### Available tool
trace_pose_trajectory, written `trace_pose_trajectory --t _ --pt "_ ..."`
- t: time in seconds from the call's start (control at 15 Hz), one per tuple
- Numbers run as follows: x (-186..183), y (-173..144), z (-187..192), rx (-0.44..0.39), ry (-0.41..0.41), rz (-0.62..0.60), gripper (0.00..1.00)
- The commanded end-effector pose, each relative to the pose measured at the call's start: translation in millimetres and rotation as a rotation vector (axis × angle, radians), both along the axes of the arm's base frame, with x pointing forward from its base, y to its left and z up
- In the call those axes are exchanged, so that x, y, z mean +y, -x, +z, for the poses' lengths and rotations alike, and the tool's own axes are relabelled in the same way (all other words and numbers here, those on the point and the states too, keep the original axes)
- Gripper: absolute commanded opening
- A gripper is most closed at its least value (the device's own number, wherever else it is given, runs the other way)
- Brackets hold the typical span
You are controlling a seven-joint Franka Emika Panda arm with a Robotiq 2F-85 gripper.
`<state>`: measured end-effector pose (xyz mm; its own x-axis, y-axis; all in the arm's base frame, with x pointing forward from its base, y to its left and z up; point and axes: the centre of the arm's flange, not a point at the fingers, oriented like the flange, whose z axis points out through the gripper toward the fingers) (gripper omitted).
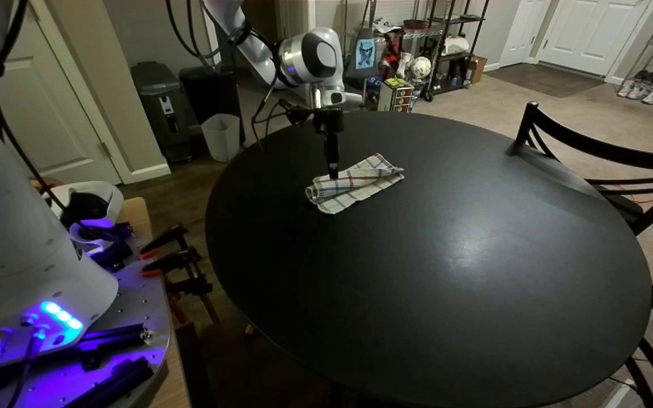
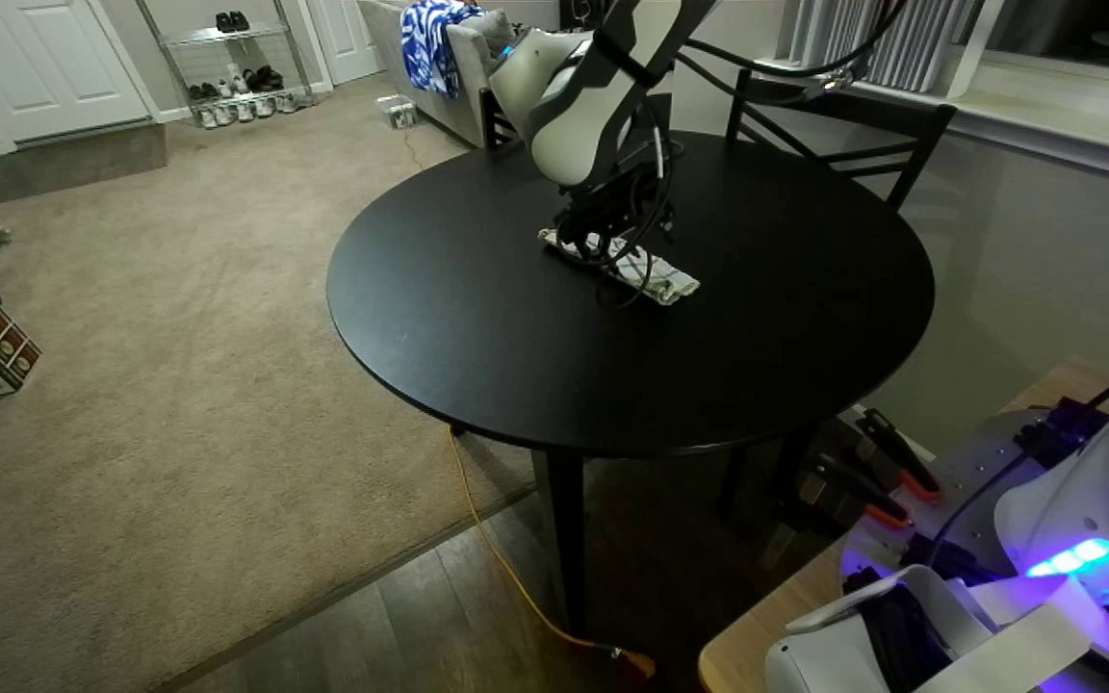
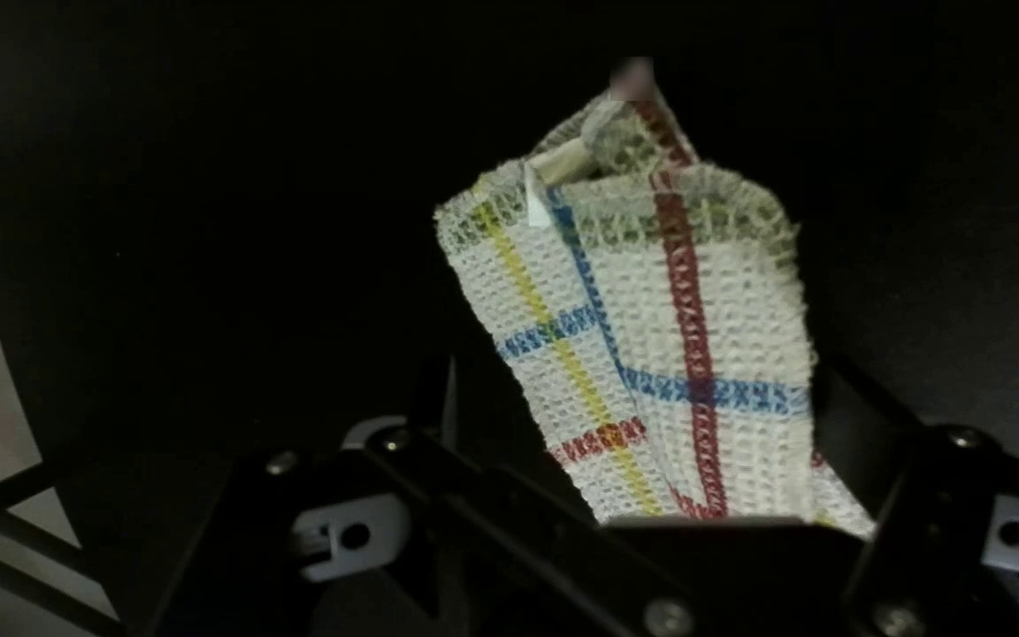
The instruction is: Fold the towel on the table
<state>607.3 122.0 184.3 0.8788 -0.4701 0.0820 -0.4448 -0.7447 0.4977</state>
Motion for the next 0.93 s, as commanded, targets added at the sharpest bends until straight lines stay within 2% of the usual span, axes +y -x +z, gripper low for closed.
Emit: trace_pose_trajectory --t 0.0,0.87 --pt "-9.2 13.5 8.7 -0.025 0.008 -0.020 1.00" --pt "-13.7 15.3 18.1 -0.046 0.020 -0.048 1.00"
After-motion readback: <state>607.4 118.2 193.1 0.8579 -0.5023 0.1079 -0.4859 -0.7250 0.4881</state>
